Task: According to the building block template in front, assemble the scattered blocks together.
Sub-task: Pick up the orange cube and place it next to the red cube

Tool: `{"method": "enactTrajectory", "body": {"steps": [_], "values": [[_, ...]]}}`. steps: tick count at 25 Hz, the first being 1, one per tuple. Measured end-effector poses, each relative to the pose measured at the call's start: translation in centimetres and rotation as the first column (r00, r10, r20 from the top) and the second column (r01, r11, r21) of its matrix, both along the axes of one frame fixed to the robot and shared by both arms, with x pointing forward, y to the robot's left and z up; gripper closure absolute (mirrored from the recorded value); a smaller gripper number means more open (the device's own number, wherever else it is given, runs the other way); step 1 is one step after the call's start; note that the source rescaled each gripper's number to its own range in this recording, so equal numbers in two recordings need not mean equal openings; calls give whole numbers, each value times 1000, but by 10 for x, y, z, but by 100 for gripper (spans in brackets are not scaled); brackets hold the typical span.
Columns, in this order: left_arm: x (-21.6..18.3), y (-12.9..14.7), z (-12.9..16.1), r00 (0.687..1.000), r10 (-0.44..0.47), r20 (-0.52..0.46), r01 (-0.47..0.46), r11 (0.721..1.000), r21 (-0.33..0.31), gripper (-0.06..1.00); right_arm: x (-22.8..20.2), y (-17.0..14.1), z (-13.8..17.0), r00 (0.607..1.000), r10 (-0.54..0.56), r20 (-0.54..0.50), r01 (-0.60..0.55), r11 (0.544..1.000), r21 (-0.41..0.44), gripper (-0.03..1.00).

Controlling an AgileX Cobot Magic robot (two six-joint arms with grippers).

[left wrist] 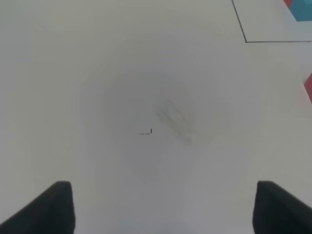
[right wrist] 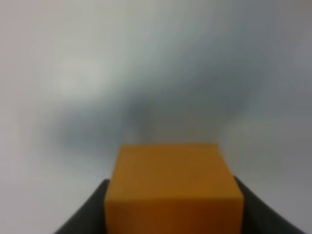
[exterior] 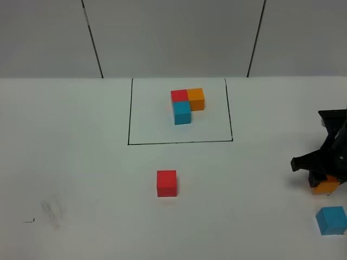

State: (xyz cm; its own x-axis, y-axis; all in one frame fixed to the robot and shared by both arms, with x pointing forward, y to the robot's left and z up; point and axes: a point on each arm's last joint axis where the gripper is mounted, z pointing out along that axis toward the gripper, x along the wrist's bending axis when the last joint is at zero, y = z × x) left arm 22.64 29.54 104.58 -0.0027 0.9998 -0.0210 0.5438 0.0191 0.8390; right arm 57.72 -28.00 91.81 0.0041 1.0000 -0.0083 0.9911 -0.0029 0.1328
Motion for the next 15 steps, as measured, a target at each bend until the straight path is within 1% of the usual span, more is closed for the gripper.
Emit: {"method": "enactTrajectory", "body": {"steps": [4,8,12,15], "values": [[0,0,0,1000,0,0,0,1000,0,15,-8,0,21,999,40,-4,-40,999,-6,97],[0,0,0,1000,0,0,0,1000,0,15,-15,8,44,988,148,39,-148,989,-3,97],[0,0,0,1000,0,0,0,1000,0,15,-20,28,57,952,293,84,-295,956,3,97],[0,0,0,1000,0,0,0,1000,0,15,-22,45,58,910,402,98,-404,915,2,97]]}}
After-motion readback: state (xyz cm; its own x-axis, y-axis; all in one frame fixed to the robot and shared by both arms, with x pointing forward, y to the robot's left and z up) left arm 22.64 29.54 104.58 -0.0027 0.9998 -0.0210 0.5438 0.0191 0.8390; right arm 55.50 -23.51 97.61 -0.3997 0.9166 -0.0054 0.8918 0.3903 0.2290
